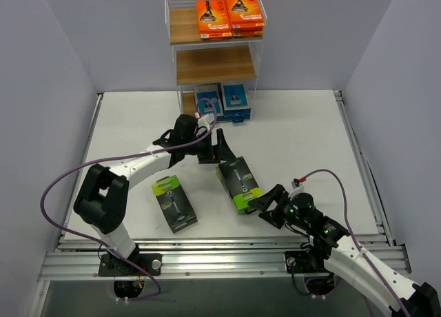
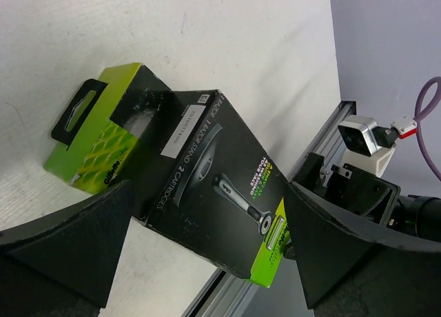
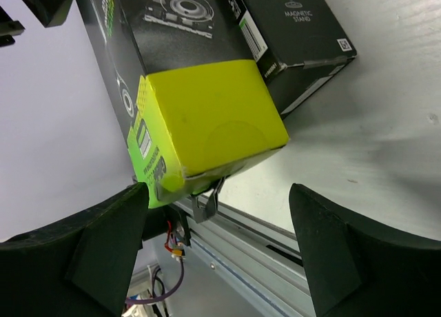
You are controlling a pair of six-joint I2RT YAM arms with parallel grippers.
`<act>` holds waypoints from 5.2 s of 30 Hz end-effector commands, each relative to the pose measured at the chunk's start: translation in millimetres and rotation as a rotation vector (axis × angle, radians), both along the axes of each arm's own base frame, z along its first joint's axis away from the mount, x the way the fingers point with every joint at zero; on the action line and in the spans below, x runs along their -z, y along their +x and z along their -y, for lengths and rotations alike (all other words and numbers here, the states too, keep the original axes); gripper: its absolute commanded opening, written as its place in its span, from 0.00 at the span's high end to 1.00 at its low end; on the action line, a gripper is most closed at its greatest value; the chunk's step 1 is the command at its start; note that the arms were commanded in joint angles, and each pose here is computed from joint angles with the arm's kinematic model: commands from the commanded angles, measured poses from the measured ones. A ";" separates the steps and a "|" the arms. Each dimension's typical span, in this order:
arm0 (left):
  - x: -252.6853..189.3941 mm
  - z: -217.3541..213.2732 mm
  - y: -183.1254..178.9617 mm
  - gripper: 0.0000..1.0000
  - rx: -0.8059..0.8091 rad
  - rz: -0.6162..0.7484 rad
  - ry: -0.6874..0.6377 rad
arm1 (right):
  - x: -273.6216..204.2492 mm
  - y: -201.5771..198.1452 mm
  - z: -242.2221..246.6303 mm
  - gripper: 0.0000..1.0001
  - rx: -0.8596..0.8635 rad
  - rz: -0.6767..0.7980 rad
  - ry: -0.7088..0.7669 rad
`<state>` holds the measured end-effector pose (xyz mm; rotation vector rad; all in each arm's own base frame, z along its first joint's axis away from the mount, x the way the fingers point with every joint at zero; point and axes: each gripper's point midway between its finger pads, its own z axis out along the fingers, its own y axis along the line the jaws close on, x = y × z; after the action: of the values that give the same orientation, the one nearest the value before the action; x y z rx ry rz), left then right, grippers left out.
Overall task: Place and organize the shaving razors onto the shelf
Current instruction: Place the shaving razor onto shelf
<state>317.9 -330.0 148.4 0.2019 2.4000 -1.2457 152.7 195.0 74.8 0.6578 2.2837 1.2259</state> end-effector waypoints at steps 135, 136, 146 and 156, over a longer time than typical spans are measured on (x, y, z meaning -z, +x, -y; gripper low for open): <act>-50.6 -76.5 42.0 0.04 -0.207 0.175 0.113 | -86.6 41.9 -12.3 1.00 0.112 0.262 0.184; -51.6 -92.3 49.1 0.04 -0.261 0.186 0.151 | -87.0 43.5 -13.1 1.00 0.112 0.261 0.178; -110.2 -225.5 69.1 0.06 -0.676 0.436 0.458 | -138.3 71.7 -26.1 1.00 0.109 0.371 0.190; -106.6 -236.6 69.4 0.06 -0.736 0.412 0.492 | -211.3 127.3 -19.2 1.00 0.186 0.513 0.270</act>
<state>383.6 -102.5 241.1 -0.2238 2.0978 -0.2945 259.0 205.5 176.3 0.6974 1.9489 1.2239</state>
